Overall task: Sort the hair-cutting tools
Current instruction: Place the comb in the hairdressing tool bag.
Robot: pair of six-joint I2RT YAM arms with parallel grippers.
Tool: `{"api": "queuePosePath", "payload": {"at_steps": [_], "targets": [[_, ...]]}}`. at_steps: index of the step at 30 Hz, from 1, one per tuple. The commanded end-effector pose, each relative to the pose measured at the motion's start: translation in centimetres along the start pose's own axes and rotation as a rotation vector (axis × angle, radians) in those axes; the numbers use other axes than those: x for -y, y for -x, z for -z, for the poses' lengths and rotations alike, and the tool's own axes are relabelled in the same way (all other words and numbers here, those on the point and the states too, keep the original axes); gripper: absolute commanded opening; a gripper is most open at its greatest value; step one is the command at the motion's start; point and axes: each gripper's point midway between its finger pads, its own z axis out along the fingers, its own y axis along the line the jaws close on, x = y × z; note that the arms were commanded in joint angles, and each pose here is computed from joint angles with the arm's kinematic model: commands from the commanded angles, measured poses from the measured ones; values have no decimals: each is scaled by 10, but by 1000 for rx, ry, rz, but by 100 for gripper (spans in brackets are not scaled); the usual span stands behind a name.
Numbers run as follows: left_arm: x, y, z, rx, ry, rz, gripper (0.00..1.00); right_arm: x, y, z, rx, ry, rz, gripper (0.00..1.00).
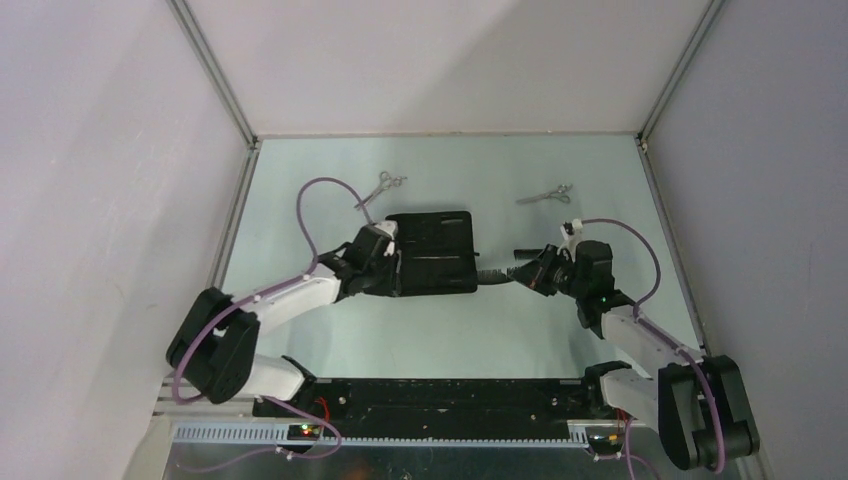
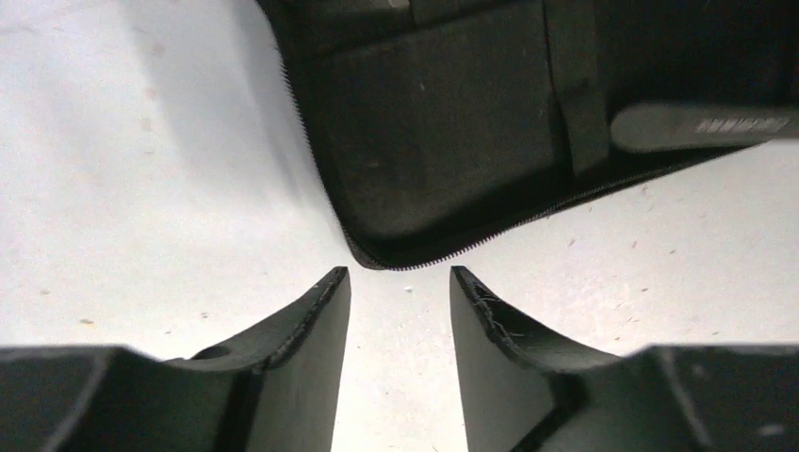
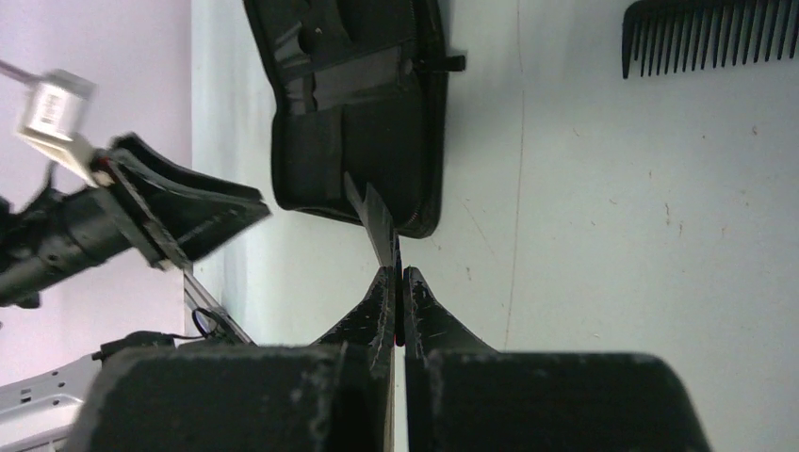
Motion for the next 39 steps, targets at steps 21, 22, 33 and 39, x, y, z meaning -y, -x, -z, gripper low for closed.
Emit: {"api": "queuePosePath", "payload": {"at_steps": [21,22,33,39], "targets": [[-8,12,-21,9,-88,198,16,-11,-23,-44,-158,89,25,0],[-5,13,-21,15,-100,217,13,-11,-25,-47,-159,80,3,0],[31,7,-13,65,-227,323,0,-28,-48,-74,-83,16,-27,0],[40,12,-1,172,-280,467,0,-30,-63,-74,-38,-57,-29,0]]}}
